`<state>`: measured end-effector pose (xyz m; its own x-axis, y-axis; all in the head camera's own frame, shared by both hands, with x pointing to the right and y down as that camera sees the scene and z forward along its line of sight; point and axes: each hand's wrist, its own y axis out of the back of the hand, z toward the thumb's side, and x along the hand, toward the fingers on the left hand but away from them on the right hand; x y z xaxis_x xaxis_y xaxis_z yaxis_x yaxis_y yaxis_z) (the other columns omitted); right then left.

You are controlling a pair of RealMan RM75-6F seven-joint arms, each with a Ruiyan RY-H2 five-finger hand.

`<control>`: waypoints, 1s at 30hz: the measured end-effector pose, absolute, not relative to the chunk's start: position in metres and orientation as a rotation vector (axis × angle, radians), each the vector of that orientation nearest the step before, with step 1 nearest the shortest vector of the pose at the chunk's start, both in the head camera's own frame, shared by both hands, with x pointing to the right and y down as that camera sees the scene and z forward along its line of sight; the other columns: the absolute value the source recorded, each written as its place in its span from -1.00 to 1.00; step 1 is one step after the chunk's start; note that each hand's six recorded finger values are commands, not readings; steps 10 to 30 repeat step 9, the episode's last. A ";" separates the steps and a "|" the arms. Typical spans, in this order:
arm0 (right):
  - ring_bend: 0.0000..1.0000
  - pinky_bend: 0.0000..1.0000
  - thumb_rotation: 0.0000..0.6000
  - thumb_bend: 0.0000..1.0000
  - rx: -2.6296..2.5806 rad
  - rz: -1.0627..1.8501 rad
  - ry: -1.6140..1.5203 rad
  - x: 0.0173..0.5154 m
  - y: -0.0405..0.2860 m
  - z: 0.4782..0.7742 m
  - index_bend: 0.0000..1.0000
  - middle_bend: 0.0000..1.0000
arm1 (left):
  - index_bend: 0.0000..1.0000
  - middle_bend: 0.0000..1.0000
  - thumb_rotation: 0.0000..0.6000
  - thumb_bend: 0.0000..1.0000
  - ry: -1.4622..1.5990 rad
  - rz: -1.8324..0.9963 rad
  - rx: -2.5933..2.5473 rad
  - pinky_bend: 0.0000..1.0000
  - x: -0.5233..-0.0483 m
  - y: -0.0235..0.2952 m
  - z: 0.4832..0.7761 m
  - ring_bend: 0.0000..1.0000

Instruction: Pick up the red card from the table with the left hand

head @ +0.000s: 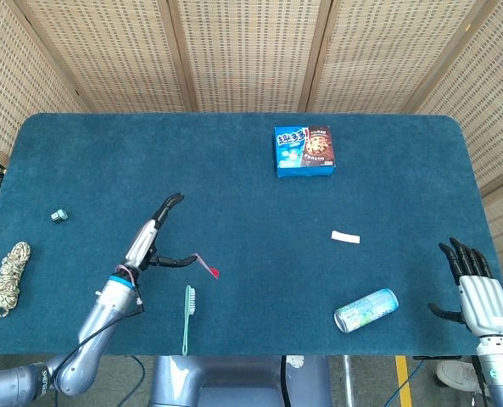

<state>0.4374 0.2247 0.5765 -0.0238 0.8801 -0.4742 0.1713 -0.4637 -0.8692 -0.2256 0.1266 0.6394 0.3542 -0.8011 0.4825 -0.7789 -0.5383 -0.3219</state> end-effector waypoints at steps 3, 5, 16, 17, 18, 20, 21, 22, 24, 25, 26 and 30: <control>-1.00 -1.00 1.00 -1.00 -1.662 1.532 -1.109 0.437 0.225 0.575 -1.00 -1.00 | -0.90 -1.00 1.00 -0.77 1.481 -0.946 -2.559 -1.00 -0.224 0.129 0.640 -1.00; -1.00 -1.00 1.00 -1.00 -1.663 1.532 -1.108 0.437 0.225 0.575 -1.00 -1.00 | -0.90 -1.00 1.00 -0.77 1.478 -0.946 -2.560 -1.00 -0.223 0.130 0.640 -1.00; -1.00 -1.00 1.00 -1.00 -1.665 1.526 -1.110 0.436 0.225 0.574 -1.00 -1.00 | -0.90 -1.00 1.00 -0.77 1.477 -0.944 -2.563 -1.00 -0.222 0.131 0.639 -1.00; -1.00 -1.00 1.00 -1.00 -1.665 1.526 -1.110 0.436 0.225 0.574 -1.00 -1.00 | -0.90 -1.00 1.00 -0.77 1.477 -0.944 -2.563 -1.00 -0.222 0.131 0.639 -1.00; -1.00 -1.00 1.00 -1.00 -1.665 1.526 -1.110 0.436 0.225 0.574 -1.00 -1.00 | -0.90 -1.00 1.00 -0.77 1.477 -0.944 -2.563 -1.00 -0.222 0.131 0.639 -1.00; -1.00 -1.00 1.00 -1.00 -1.665 1.526 -1.110 0.436 0.225 0.574 -1.00 -1.00 | -0.90 -1.00 1.00 -0.77 1.477 -0.944 -2.563 -1.00 -0.222 0.131 0.639 -1.00; -1.00 -1.00 1.00 -1.00 -1.665 1.526 -1.110 0.436 0.225 0.574 -1.00 -1.00 | -0.90 -1.00 1.00 -0.77 1.477 -0.944 -2.563 -1.00 -0.222 0.131 0.639 -1.00; -1.00 -1.00 1.00 -1.00 -1.665 1.526 -1.110 0.436 0.225 0.574 -1.00 -1.00 | -0.90 -1.00 1.00 -0.77 1.477 -0.944 -2.563 -1.00 -0.222 0.131 0.639 -1.00; -1.00 -1.00 1.00 -1.00 -1.665 1.526 -1.110 0.436 0.225 0.574 -1.00 -1.00 | -0.90 -1.00 1.00 -0.77 1.477 -0.944 -2.563 -1.00 -0.222 0.131 0.639 -1.00; -1.00 -1.00 1.00 -1.00 -1.665 1.526 -1.110 0.436 0.225 0.574 -1.00 -1.00 | -0.90 -1.00 1.00 -0.77 1.477 -0.944 -2.563 -1.00 -0.222 0.131 0.639 -1.00; -1.00 -1.00 1.00 -1.00 -1.665 1.526 -1.110 0.436 0.225 0.574 -1.00 -1.00 | -0.90 -1.00 1.00 -0.77 1.477 -0.944 -2.563 -1.00 -0.222 0.131 0.639 -1.00; -1.00 -1.00 1.00 -1.00 -1.665 1.526 -1.110 0.436 0.225 0.574 -1.00 -1.00 | -0.90 -1.00 1.00 -0.77 1.477 -0.944 -2.563 -1.00 -0.222 0.131 0.639 -1.00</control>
